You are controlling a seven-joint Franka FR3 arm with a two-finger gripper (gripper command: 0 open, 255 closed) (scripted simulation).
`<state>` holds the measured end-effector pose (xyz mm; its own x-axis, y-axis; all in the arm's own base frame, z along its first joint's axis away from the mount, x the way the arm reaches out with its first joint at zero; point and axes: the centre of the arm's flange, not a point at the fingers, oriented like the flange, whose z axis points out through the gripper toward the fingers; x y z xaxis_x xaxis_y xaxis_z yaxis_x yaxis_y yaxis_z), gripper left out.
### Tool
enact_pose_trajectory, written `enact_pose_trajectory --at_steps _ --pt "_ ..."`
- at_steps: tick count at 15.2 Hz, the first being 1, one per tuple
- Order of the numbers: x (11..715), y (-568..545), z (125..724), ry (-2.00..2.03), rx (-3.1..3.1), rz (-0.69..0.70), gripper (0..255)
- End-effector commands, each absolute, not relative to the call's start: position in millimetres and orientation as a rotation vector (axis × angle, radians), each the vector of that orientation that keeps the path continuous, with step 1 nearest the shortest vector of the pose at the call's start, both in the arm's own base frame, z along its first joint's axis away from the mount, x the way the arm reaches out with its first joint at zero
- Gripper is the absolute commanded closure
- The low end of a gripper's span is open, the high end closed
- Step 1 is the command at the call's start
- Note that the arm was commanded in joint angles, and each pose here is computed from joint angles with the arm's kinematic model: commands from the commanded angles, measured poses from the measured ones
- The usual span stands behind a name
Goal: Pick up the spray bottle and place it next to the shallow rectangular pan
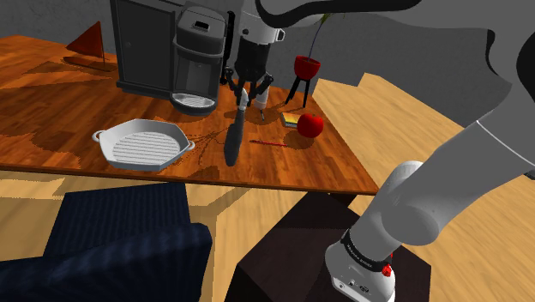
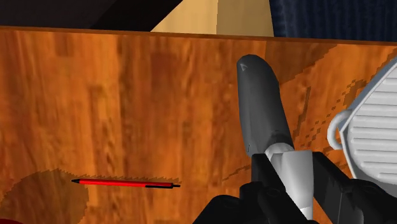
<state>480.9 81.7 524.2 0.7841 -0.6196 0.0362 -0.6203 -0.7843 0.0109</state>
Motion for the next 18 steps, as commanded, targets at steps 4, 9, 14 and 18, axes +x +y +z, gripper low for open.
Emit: enact_pose_trajectory --at_steps 4,9,14,18 --pt "481 82 498 -1.024 2.947 0.049 255" --pt "481 82 494 -1.024 2.947 0.049 255" --pt "481 82 494 -1.024 2.947 0.049 0" --pt "481 82 494 -1.024 2.947 0.049 0"
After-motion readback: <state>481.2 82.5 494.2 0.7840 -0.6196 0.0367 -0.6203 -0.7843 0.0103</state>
